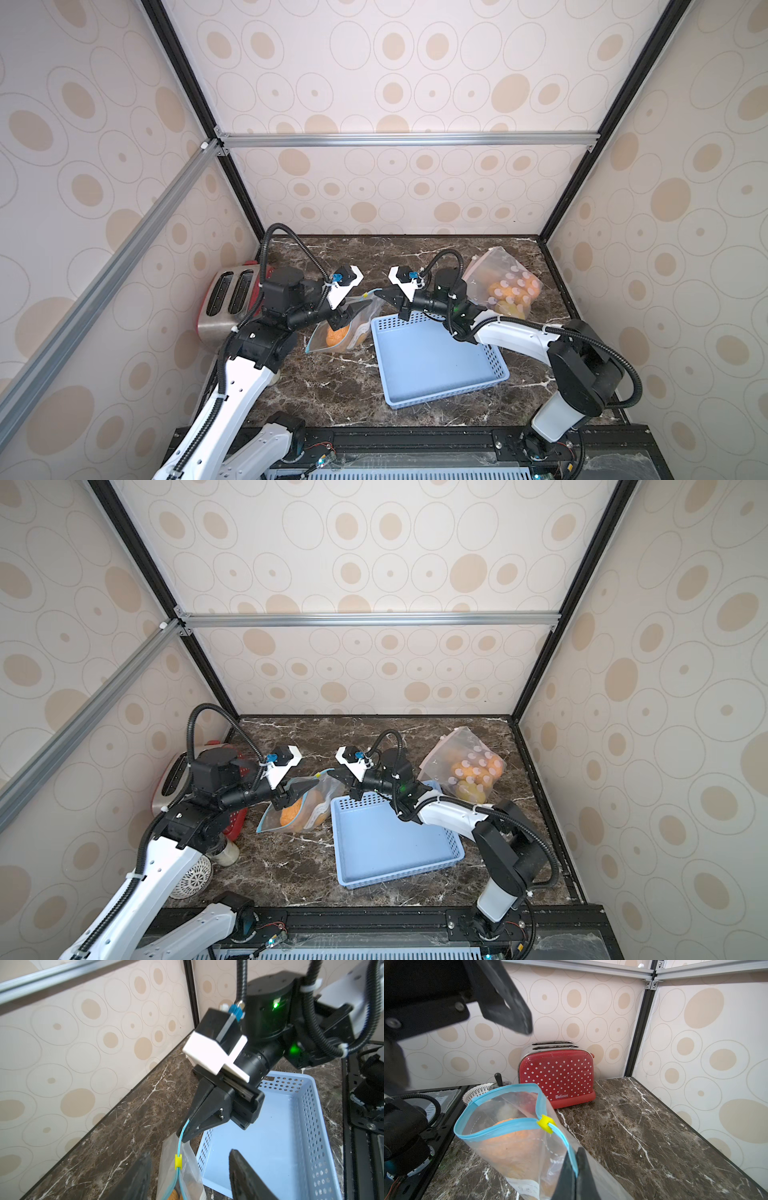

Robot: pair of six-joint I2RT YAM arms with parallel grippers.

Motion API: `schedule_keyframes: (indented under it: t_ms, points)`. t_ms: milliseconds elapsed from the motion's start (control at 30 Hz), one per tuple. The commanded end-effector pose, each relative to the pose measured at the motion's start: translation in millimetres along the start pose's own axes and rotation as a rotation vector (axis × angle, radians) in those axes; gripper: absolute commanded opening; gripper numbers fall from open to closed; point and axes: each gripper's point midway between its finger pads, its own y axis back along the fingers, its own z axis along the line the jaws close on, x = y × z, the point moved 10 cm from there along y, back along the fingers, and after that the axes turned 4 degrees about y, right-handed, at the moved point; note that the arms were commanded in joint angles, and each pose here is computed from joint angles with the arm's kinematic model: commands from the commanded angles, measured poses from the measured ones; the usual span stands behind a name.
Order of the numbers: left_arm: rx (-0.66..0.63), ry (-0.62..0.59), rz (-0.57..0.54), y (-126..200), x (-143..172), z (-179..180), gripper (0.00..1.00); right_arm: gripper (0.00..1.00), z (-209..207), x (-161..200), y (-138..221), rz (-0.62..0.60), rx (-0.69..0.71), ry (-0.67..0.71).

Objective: Put the potatoes into a zipper bag and zip it
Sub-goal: Pick up the zipper food storage bag at the center of the board, then zip the zipper on the zipper food storage bag.

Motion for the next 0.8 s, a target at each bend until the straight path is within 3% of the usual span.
schedule_keyframes:
  t_ms: [0,333,533,767]
  points:
    - [-0.003,-0.066,0.03,-8,3,0,0.59,0.0,-1,-20,3,-0.053,-0.011,0.031]
    - [-0.043,-0.073,0.168,-31,21,2,0.45,0.0,-1,-20,4,-0.049,-0.013,0.028]
    - [-0.118,-0.078,0.203,-35,26,6,0.39,0.0,-2,-20,5,-0.046,-0.011,0.031]
    - [-0.126,-0.078,0.205,-36,29,5,0.23,0.0,-2,-19,4,-0.04,-0.014,0.022]
